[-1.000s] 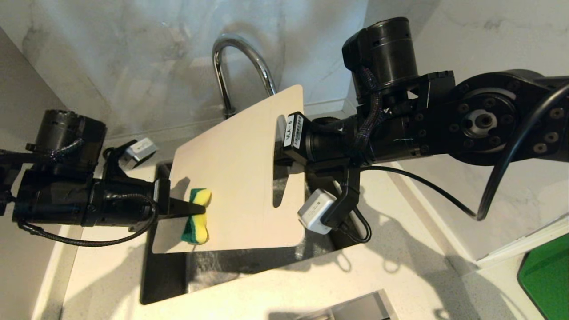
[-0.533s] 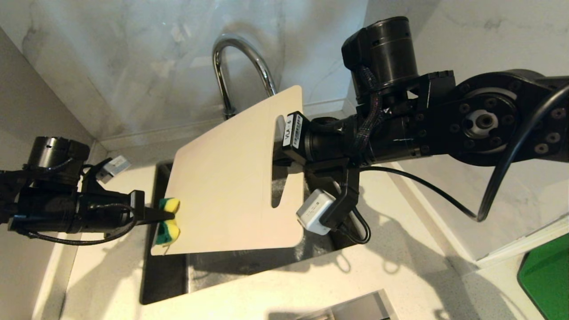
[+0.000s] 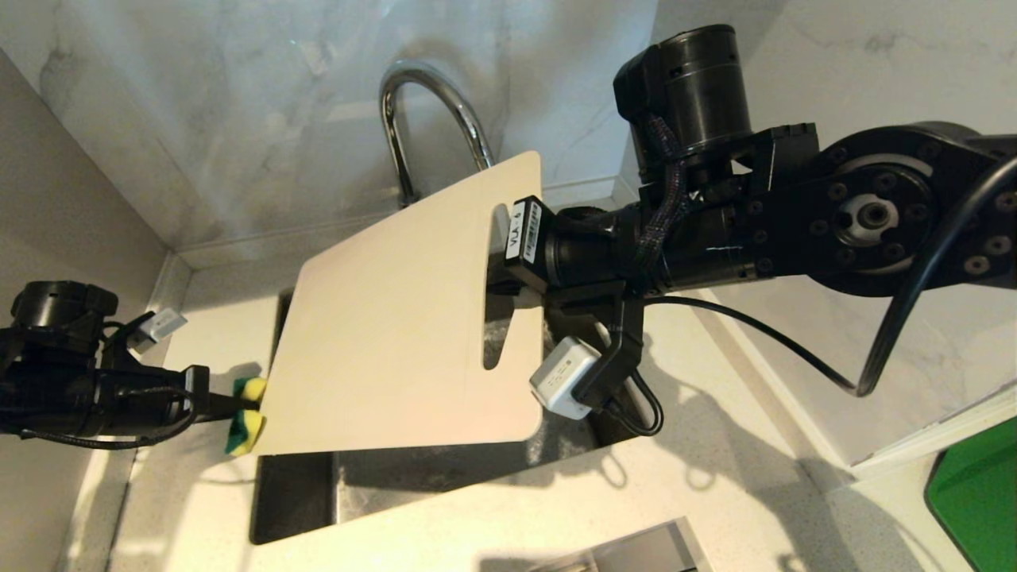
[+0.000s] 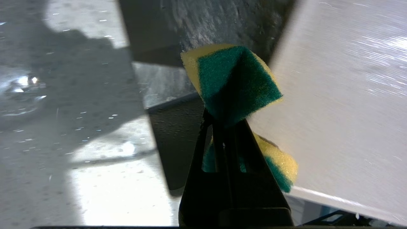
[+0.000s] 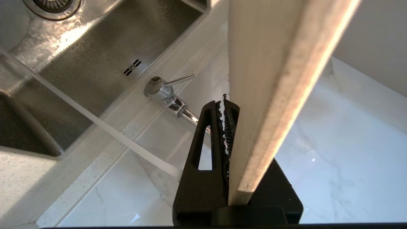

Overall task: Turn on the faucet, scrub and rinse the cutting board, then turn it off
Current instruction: Scrub the cutting board underwater

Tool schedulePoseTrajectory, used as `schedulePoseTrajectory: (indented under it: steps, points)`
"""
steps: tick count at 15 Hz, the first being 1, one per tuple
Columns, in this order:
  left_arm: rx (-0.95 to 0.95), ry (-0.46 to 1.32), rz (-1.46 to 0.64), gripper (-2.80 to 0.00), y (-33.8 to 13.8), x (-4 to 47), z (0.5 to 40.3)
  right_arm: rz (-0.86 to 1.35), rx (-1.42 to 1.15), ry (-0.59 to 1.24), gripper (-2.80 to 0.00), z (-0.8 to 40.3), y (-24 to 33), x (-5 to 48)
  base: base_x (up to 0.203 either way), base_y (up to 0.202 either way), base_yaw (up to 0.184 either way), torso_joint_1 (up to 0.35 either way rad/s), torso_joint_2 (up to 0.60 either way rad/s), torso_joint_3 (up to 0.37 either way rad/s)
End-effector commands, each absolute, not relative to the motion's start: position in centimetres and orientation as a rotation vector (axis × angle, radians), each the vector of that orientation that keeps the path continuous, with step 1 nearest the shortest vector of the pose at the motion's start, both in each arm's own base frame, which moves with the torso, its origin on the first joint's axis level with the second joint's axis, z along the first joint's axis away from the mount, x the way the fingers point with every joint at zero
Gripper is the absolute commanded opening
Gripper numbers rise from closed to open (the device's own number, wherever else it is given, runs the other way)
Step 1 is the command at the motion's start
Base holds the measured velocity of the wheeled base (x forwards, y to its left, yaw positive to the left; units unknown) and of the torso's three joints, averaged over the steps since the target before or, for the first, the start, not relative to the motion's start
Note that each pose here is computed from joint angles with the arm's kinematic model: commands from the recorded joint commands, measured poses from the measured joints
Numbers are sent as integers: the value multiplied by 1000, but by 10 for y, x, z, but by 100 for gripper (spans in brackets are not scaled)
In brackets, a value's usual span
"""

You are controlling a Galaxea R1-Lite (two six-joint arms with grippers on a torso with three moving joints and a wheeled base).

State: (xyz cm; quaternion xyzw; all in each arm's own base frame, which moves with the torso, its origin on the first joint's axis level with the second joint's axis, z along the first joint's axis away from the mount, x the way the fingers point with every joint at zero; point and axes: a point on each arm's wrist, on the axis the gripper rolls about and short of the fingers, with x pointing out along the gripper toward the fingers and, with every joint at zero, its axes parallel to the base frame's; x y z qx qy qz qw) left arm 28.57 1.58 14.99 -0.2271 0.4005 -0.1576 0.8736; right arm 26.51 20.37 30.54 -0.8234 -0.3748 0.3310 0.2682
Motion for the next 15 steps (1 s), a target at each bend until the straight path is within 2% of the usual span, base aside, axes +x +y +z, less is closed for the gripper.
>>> schedulePoseTrajectory:
  steps: [1, 6, 15]
  points:
    - [-487, 838, -316, -280, 21, 289, 148, 895, -2232, -1019, -280, 305, 203, 264, 0, 0, 0, 0, 0, 0]
    - [-493, 735, -349, -280, 18, 292, 182, 896, -2233, -1017, -280, 305, 201, 263, 0, 0, 0, 0, 0, 0]
    - [-505, 712, -275, -280, 40, 291, 182, 921, -2236, -989, -280, 300, 190, 253, 0, 0, 0, 0, 0, 0]
